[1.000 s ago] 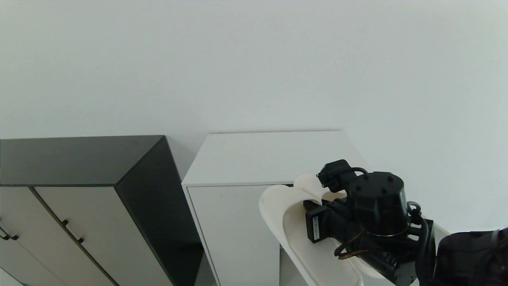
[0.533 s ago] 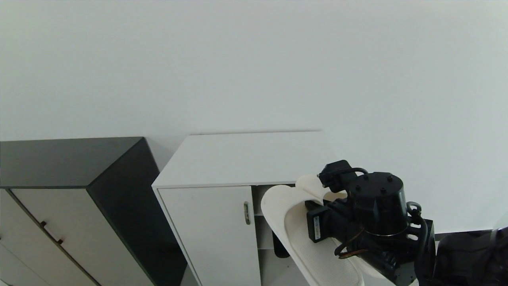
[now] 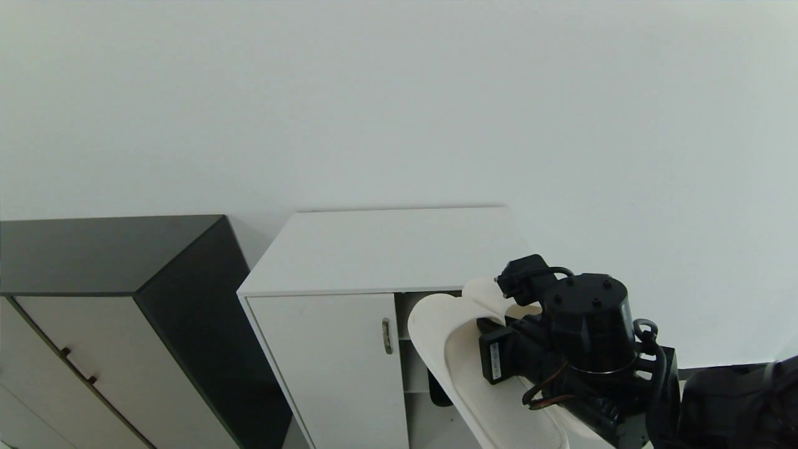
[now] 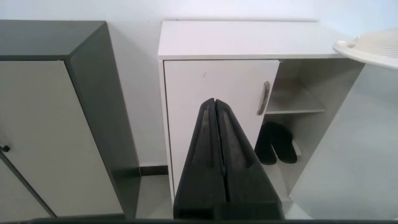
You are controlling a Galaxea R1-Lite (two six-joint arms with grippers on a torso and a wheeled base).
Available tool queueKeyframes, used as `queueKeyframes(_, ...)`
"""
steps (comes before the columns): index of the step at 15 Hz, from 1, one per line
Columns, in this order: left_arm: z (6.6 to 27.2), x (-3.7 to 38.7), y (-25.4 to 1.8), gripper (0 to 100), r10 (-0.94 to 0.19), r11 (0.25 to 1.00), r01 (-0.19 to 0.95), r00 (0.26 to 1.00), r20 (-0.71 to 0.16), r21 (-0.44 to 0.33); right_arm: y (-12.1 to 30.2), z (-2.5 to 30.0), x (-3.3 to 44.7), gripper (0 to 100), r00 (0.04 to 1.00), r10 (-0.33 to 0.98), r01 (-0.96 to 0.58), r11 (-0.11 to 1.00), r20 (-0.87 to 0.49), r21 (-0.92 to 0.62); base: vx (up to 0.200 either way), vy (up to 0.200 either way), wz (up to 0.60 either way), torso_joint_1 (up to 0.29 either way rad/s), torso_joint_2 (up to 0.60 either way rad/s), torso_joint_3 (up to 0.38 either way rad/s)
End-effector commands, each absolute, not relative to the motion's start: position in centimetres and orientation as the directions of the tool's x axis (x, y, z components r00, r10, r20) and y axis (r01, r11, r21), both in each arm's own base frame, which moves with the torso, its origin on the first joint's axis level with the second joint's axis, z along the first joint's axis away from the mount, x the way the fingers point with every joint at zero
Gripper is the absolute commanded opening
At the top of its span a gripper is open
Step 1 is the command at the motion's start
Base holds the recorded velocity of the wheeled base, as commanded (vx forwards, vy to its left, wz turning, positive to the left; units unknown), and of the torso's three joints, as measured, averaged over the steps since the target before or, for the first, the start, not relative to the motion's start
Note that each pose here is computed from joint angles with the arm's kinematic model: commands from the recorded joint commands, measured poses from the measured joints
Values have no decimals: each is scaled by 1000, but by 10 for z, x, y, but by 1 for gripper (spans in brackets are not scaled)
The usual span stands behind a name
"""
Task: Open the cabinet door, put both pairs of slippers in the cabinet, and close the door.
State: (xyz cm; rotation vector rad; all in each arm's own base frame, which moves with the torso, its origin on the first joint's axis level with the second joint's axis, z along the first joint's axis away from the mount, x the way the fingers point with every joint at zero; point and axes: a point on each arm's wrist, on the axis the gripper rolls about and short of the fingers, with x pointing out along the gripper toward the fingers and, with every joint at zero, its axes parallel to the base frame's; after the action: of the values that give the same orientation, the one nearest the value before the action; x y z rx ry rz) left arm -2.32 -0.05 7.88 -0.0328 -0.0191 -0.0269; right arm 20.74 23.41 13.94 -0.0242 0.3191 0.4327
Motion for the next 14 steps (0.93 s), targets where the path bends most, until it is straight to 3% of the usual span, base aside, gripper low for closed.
queueKeyframes(1, 79, -23, 0, 0, -25, 999, 25, 1000, 20, -33, 235, 139, 207, 0, 858, 409, -418, 908, -311, 43, 0, 0, 0, 0, 0, 0)
queueKeyframes(9, 79, -23, 0, 0, -26, 999, 27, 999, 20, -33, 234, 136, 207, 0, 855, 408, -420, 907, -321, 34, 0, 0, 0, 0, 0, 0)
queueKeyframes(14, 79, -23, 0, 0, -26, 999, 27, 999, 18, -33, 235, 132, 208, 0, 852, 405, -420, 907, -332, 27, 0, 0, 0, -155, 360, 193)
